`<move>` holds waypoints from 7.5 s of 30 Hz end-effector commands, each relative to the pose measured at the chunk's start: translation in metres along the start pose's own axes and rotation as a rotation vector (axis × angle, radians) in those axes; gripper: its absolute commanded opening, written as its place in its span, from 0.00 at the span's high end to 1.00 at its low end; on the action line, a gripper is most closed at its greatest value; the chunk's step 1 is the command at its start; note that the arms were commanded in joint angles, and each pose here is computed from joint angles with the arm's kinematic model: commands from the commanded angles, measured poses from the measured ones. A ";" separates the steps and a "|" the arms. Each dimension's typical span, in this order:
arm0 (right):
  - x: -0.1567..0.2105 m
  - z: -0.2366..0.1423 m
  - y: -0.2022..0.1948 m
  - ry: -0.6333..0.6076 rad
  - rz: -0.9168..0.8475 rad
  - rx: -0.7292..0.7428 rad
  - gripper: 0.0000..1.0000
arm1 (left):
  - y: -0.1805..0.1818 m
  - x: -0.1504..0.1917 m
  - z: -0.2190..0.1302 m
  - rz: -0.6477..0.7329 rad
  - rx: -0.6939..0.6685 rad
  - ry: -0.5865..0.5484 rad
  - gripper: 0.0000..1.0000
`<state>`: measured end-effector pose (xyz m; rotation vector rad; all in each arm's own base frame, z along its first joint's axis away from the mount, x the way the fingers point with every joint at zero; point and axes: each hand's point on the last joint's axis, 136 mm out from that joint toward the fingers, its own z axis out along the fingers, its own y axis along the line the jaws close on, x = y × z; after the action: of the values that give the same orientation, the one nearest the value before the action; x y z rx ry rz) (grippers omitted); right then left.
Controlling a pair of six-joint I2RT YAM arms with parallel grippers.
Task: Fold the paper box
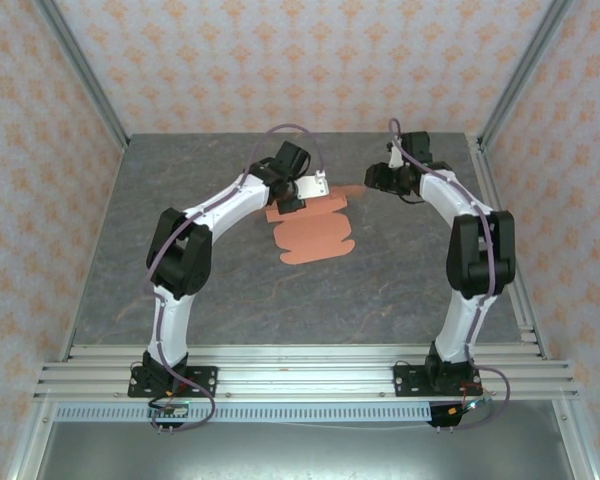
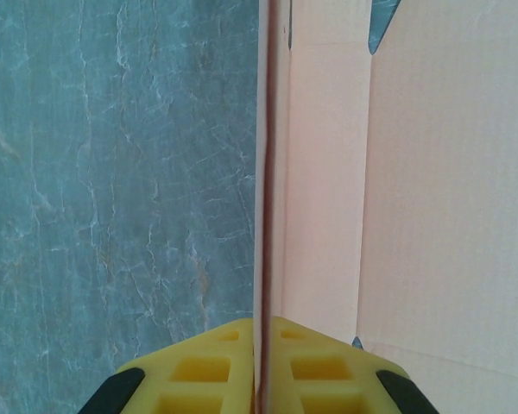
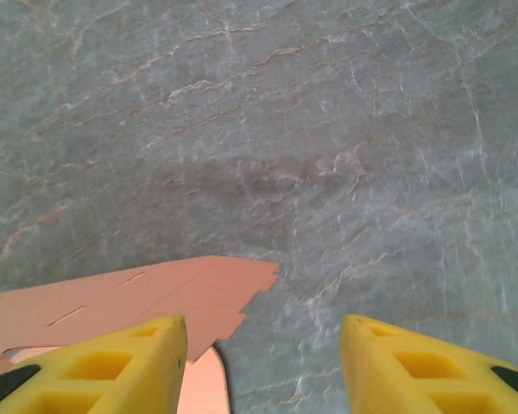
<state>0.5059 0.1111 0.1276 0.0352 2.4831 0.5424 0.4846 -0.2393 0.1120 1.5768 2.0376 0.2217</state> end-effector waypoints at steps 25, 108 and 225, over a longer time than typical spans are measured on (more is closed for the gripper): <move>0.050 -0.018 -0.007 -0.069 0.169 -0.010 0.28 | -0.025 -0.001 -0.048 -0.022 0.313 -0.153 1.00; 0.138 -0.015 0.044 -0.249 0.183 -0.098 0.59 | -0.060 -0.013 -0.056 -0.023 0.441 -0.255 1.00; 0.085 -0.068 0.019 -0.175 -0.222 -0.115 0.47 | -0.041 0.000 -0.008 0.160 0.089 -0.003 0.85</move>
<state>0.3848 0.1237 0.1396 -0.1922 2.2569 0.6637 0.4440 -0.2517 0.0945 1.8010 1.9492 0.1587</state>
